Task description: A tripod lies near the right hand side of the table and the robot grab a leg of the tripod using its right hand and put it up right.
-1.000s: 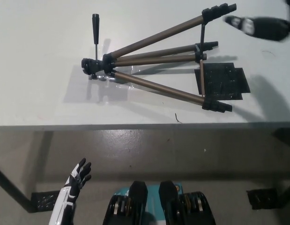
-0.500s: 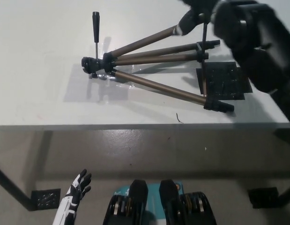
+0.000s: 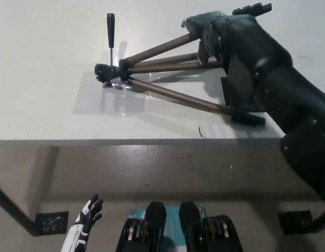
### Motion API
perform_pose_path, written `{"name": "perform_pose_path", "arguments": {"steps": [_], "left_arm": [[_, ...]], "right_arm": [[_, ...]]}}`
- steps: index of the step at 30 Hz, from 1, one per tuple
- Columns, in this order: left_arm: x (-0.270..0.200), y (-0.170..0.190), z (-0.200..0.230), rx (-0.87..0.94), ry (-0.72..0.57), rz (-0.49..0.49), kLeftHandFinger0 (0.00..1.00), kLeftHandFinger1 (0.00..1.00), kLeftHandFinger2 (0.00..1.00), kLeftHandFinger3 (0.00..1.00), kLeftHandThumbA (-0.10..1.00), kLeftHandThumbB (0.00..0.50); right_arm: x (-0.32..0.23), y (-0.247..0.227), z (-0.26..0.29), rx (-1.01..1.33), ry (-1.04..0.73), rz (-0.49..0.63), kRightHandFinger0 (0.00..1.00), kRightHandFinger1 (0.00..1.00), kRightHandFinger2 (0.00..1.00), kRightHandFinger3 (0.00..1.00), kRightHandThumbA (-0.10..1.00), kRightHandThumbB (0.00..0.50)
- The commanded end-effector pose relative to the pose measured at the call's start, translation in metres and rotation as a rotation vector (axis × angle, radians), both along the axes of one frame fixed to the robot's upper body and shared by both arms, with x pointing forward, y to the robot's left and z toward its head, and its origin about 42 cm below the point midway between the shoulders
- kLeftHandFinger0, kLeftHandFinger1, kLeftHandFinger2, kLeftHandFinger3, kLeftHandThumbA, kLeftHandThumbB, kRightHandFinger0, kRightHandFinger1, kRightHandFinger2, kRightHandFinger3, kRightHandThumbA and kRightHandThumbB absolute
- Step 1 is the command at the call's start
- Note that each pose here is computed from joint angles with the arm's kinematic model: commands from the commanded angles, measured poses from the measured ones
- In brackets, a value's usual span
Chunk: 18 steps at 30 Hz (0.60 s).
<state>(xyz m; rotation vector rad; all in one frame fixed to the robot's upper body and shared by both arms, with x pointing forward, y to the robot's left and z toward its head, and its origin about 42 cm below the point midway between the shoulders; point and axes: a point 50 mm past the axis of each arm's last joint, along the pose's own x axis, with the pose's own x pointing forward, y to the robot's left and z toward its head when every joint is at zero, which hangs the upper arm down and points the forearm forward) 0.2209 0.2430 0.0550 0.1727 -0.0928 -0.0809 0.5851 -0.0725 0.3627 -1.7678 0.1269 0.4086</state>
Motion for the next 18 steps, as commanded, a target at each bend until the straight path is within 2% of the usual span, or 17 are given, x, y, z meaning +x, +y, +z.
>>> {"name": "perform_pose_path", "arguments": {"steps": [1, 2, 3, 4, 5, 6, 7, 9, 10, 11, 15, 16, 17, 18], "left_arm": [[-0.002, 0.002, 0.008, 0.012, -0.048, -0.020, 1.00, 1.00, 1.00, 1.00, 1.00, 0.368], [-0.002, 0.001, 0.008, 0.011, -0.050, -0.021, 1.00, 1.00, 1.00, 1.00, 1.00, 0.359], [-0.003, 0.001, 0.009, 0.011, -0.052, -0.023, 1.00, 1.00, 1.00, 1.00, 1.00, 0.358], [-0.003, 0.001, 0.009, 0.009, -0.053, -0.029, 1.00, 1.00, 1.00, 1.00, 1.00, 0.346], [-0.003, 0.001, 0.009, 0.007, -0.050, -0.032, 1.00, 1.00, 1.00, 1.00, 1.00, 0.346], [0.001, 0.004, 0.011, 0.007, -0.054, -0.038, 1.00, 1.00, 1.00, 1.00, 1.00, 0.356], [0.001, 0.004, 0.011, -0.001, -0.054, -0.040, 1.00, 1.00, 1.00, 1.00, 1.00, 0.352], [0.001, 0.003, 0.010, -0.007, -0.056, -0.038, 1.00, 1.00, 1.00, 1.00, 1.00, 0.350], [0.000, 0.002, 0.009, 0.008, -0.053, -0.041, 1.00, 1.00, 1.00, 1.00, 1.00, 0.359], [0.000, 0.002, 0.009, 0.011, -0.051, -0.040, 1.00, 1.00, 1.00, 1.00, 1.00, 0.362], [-0.004, 0.000, 0.005, 0.021, -0.044, -0.043, 1.00, 1.00, 1.00, 1.00, 1.00, 0.347], [-0.005, 0.000, 0.004, 0.025, -0.045, -0.042, 1.00, 1.00, 1.00, 1.00, 1.00, 0.341], [-0.006, 0.000, 0.004, 0.031, -0.041, -0.042, 1.00, 1.00, 1.00, 1.00, 1.00, 0.349], [-0.006, 0.000, 0.005, 0.044, -0.036, -0.045, 1.00, 1.00, 1.00, 1.00, 1.00, 0.348]], "right_arm": [[0.005, -0.006, 0.004, -0.308, -0.267, 0.053, 0.48, 0.47, 0.65, 1.00, 0.38, 0.398], [0.006, -0.009, 0.001, -0.336, -0.315, 0.072, 0.05, 0.09, 0.32, 1.00, 0.22, 0.365], [0.006, -0.012, -0.002, -0.353, -0.365, 0.097, 0.01, 0.02, 0.25, 0.94, 0.18, 0.364], [0.007, -0.017, -0.003, -0.348, -0.433, 0.129, 0.00, 0.00, 0.18, 0.79, 0.02, 0.408], [0.007, -0.022, -0.005, -0.339, -0.498, 0.177, 0.00, 0.00, 0.16, 0.69, -0.04, 0.432], [0.007, -0.030, -0.002, -0.293, -0.569, 0.234, 0.00, 0.00, 0.14, 0.61, -0.07, 0.379], [0.007, -0.033, -0.003, -0.261, -0.594, 0.251, 0.00, 0.03, 0.19, 0.57, -0.07, 0.363], [0.006, -0.035, -0.002, -0.220, -0.620, 0.270, 0.00, 0.02, 0.24, 0.54, -0.08, 0.344], [0.006, -0.036, 0.000, -0.168, -0.639, 0.293, 0.00, 0.03, 0.24, 0.52, -0.05, 0.361], [0.005, -0.037, 0.000, -0.156, -0.653, 0.299, 0.00, 0.08, 0.28, 0.50, -0.06, 0.361], [0.003, -0.038, -0.001, -0.038, -0.712, 0.324, 0.00, 0.00, 0.24, 0.46, -0.10, 0.299], [0.002, -0.038, -0.001, 0.065, -0.702, 0.311, 0.00, 0.00, 0.28, 0.42, -0.10, 0.263], [0.002, -0.037, 0.004, 0.164, -0.696, 0.298, 0.00, 0.01, 0.41, 0.41, -0.10, 0.248], [0.002, -0.036, 0.009, 0.295, -0.693, 0.278, 0.00, 0.01, 0.46, 0.31, -0.10, 0.210]]}}
